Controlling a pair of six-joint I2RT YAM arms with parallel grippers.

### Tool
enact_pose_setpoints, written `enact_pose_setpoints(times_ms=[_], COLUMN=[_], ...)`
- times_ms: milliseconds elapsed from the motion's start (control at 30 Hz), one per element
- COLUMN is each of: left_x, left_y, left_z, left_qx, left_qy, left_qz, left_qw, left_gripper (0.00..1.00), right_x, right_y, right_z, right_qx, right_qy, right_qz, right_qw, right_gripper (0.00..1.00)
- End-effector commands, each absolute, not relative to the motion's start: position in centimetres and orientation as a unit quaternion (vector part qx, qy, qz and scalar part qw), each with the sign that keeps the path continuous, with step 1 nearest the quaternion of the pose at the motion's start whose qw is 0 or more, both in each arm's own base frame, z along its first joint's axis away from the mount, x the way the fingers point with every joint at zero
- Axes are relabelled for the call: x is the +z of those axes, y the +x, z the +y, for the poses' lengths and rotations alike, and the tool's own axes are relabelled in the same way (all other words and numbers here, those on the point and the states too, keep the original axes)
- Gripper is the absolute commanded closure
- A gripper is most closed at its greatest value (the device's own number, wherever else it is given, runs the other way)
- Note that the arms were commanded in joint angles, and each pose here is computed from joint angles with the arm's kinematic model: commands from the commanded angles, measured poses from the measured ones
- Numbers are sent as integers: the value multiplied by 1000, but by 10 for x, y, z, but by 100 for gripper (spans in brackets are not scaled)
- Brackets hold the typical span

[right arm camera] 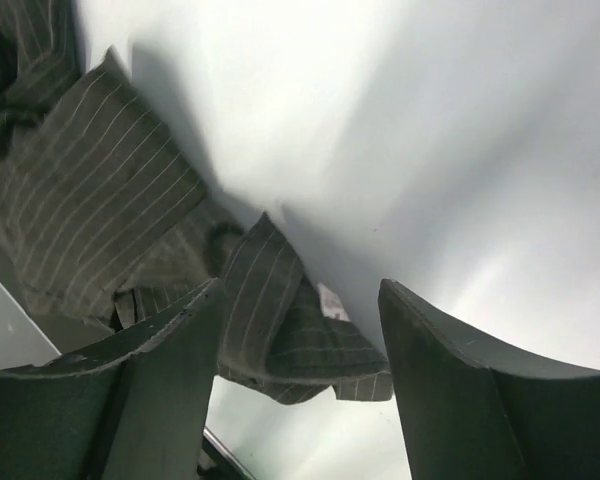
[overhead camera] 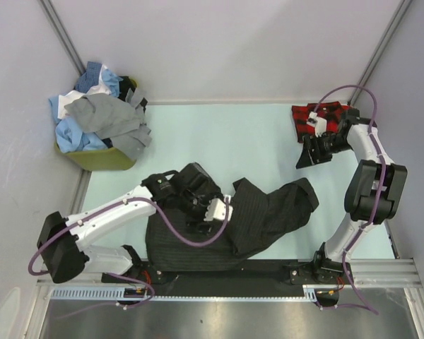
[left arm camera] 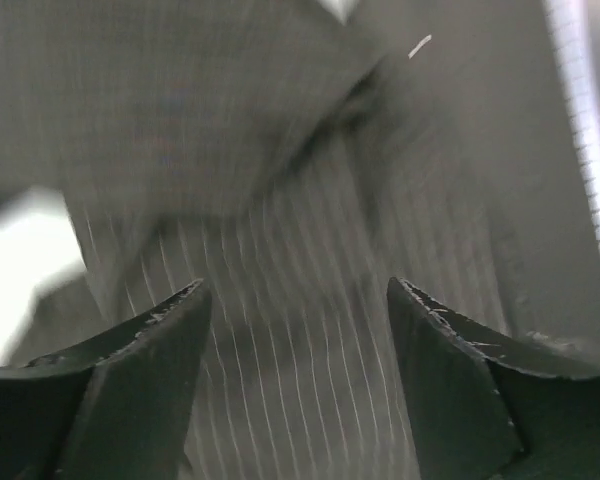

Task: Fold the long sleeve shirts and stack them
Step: Flatten the shirt out

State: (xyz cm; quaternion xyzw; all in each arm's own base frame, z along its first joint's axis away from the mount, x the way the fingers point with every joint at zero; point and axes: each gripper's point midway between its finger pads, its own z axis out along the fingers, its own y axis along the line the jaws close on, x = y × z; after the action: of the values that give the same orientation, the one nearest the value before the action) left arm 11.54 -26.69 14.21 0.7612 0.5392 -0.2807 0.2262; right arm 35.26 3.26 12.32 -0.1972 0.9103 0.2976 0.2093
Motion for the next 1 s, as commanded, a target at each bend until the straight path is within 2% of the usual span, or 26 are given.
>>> enact_pose_setpoints(times_ms=[0, 133, 267, 467, 600, 667, 700, 733, 767, 800, 833, 867, 900, 933, 967], left_x=[157, 173, 183, 128, 113, 108, 108, 111, 118, 126, 135, 162, 180, 203, 251], left_y=[172, 218, 238, 286, 300, 302, 301, 301, 302, 306, 311, 324, 334, 344, 363], left_z=[-269, -283, -326, -367, -381, -393, -398, -402, -410, -415, -418, -420, -422, -422, -419], left_qx=[-260, -306, -383, -384, -389, -409, -419, -431, -453, -462, -475, -491, -500, -504, -506], left_qy=[664, 556, 460, 355, 328, 324, 323, 323, 330, 334, 339, 345, 352, 367, 381], left_qz=[632, 709, 751, 828, 842, 838, 835, 830, 817, 808, 797, 778, 762, 743, 713], left_qw=[302, 309, 280, 204, 180, 158, 149, 143, 137, 148, 158, 188, 214, 244, 302], left_gripper=[23, 27, 24, 20, 20, 23, 26, 39, 47, 64, 71, 79, 93, 100, 100], right_x=[128, 124, 123, 144, 163, 172, 173, 178, 178, 179, 181, 184, 185, 186, 192], right_y=[338, 318, 315, 307, 298, 293, 292, 290, 288, 287, 286, 284, 283, 285, 285], right_z=[51, 62, 64, 58, 52, 49, 47, 46, 44, 41, 41, 41, 41, 40, 42], right_qx=[319, 328, 320, 292, 274, 263, 259, 253, 250, 248, 247, 247, 247, 245, 246], right_qy=[-244, -261, -261, -269, -274, -278, -276, -277, -275, -272, -271, -273, -274, -274, -277], right_qz=[894, 890, 891, 891, 888, 886, 887, 885, 887, 887, 886, 883, 881, 878, 873], right_qw=[198, 181, 190, 219, 247, 262, 266, 274, 275, 279, 283, 291, 296, 305, 319], right_gripper=[34, 35, 36, 34, 28, 26, 25, 24, 23, 22, 21, 20, 17, 14, 9])
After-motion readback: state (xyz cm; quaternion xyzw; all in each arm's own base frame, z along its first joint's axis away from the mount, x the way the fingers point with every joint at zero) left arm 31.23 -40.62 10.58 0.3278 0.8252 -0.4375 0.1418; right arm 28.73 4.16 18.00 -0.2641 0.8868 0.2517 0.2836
